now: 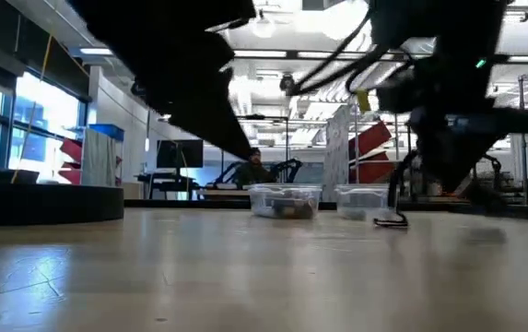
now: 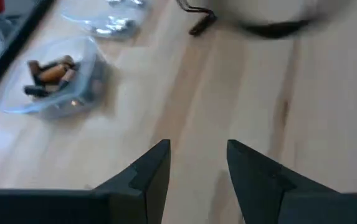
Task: Insert battery
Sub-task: Close the lid of the black flashlight
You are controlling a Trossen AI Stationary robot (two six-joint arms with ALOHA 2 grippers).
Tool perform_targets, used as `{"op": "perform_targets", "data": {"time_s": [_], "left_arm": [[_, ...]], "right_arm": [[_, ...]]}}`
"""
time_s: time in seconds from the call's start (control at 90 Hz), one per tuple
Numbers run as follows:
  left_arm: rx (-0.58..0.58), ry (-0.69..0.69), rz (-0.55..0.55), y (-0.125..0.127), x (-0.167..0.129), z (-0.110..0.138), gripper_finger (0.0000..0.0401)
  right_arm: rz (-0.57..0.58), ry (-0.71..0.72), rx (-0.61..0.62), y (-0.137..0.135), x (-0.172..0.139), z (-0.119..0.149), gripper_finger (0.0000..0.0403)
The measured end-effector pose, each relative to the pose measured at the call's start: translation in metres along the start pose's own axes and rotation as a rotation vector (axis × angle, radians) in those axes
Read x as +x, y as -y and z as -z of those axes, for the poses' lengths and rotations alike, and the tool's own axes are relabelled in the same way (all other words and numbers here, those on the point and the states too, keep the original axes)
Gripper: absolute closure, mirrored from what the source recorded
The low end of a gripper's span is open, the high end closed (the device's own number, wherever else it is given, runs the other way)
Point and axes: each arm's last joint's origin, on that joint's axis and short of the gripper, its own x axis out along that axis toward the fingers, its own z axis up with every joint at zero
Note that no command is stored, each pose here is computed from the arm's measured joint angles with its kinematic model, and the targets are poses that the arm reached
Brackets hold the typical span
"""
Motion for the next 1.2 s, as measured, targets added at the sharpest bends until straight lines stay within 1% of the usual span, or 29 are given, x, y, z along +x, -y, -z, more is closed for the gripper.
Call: {"op": "perform_targets", "data": {"time_s": [0.078,0.211,0.311,0.456,0.556,0.633,0.7,0.8,0.878,1.022,1.089,1.2], "left_arm": [[0.003,0.008,0.022,0.004,-0.005,0.0,0.0263],[0.028,0.006,0.043,0.009,-0.013,0.004,0.0263],[0.048,-0.014,0.058,0.008,-0.024,0.004,0.0263],[0.031,-0.043,0.079,-0.001,-0.045,0.003,0.0263],[0.044,-0.094,0.148,-0.006,-0.062,0.004,0.0263],[0.042,-0.141,0.233,-0.007,-0.076,0.006,0.0263],[0.039,-0.18,0.32,-0.005,-0.087,0.008,0.0263],[0.028,-0.272,0.431,0.001,-0.097,0.015,0.0263],[0.011,-0.379,0.48,0.003,-0.104,0.023,0.0263],[-0.045,-0.654,0.492,0.001,-0.117,0.042,0.0263],[-0.045,-0.76,0.488,-0.001,-0.124,0.049,0.0263],[-0.021,-0.845,0.514,0.001,-0.134,0.053,0.0263]], "right_arm": [[-0.046,-0.034,0.013,0.007,0.017,0.006,0.0276],[-0.062,-0.106,0.04,0.013,0.038,0.022,0.0284],[-0.072,-0.121,0.068,0.015,0.042,0.028,0.0287],[-0.079,-0.115,0.104,0.016,0.039,0.032,0.0285],[-0.091,-0.158,0.111,0.018,0.033,0.041,0.0285],[-0.087,-0.169,0.144,0.021,0.028,0.046,0.0285],[-0.079,-0.211,0.16,0.022,0.023,0.052,0.0285],[-0.081,-0.227,0.182,0.021,0.016,0.058,0.0284],[-0.088,-0.22,0.194,0.019,0.01,0.062,0.0284],[-0.092,-0.167,0.261,0.015,-0.002,0.066,0.0284],[-0.101,-0.115,0.309,0.011,-0.01,0.068,0.0284],[-0.137,0.002,0.367,-0.001,-0.025,0.07,0.0284]]}}
